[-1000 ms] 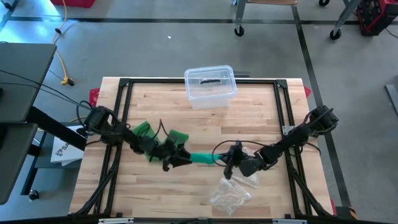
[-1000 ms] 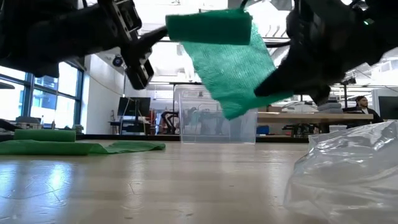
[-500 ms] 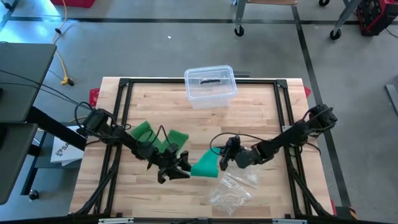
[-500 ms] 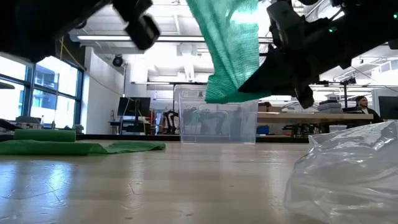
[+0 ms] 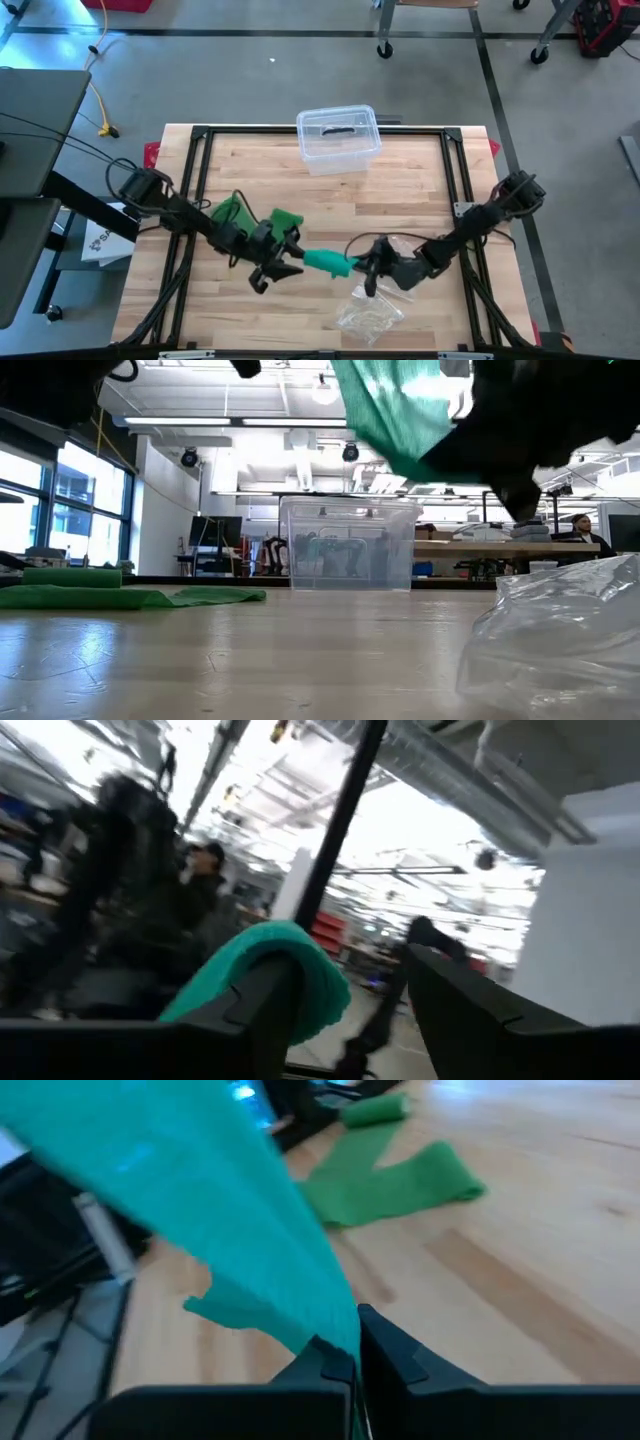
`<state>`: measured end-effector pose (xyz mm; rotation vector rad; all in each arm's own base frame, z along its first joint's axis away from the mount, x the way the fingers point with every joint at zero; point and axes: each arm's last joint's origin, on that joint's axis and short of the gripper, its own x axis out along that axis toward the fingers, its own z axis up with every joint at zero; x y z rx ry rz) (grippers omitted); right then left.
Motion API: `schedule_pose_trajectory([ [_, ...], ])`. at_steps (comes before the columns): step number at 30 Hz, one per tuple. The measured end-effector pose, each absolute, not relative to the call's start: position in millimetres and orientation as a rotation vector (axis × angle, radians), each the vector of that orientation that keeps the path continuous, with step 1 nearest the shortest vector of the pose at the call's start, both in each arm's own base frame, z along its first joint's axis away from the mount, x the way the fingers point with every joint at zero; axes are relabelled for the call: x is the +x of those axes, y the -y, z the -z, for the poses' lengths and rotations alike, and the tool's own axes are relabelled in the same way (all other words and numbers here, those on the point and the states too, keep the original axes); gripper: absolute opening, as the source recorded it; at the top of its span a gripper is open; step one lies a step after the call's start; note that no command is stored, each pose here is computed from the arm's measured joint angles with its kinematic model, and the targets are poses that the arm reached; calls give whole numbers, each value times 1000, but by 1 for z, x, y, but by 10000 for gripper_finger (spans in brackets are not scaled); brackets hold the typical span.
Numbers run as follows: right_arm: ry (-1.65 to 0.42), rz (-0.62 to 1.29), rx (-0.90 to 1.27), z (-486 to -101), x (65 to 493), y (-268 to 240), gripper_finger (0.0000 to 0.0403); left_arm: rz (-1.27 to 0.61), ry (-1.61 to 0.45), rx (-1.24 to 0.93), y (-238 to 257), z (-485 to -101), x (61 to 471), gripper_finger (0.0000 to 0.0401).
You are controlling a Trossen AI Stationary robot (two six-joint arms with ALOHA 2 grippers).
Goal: Roll bandage
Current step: Roll the blue bandage
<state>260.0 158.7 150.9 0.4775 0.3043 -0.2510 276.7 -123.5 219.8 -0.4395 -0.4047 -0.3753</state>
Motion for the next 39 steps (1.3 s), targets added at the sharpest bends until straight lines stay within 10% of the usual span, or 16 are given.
schedule_pose_trajectory([
  [18, -295, 201, 367, -181, 285, -164, 0, 188, 402, -366, 115, -218, 270, 11],
  [29, -343, 36, 336, -181, 274, -185, 0, -3, 435, -351, 109, -220, 269, 5],
  [39, -423, 256, 218, -166, 273, -166, 0, 53, 375, -391, 114, -212, 266, 4],
])
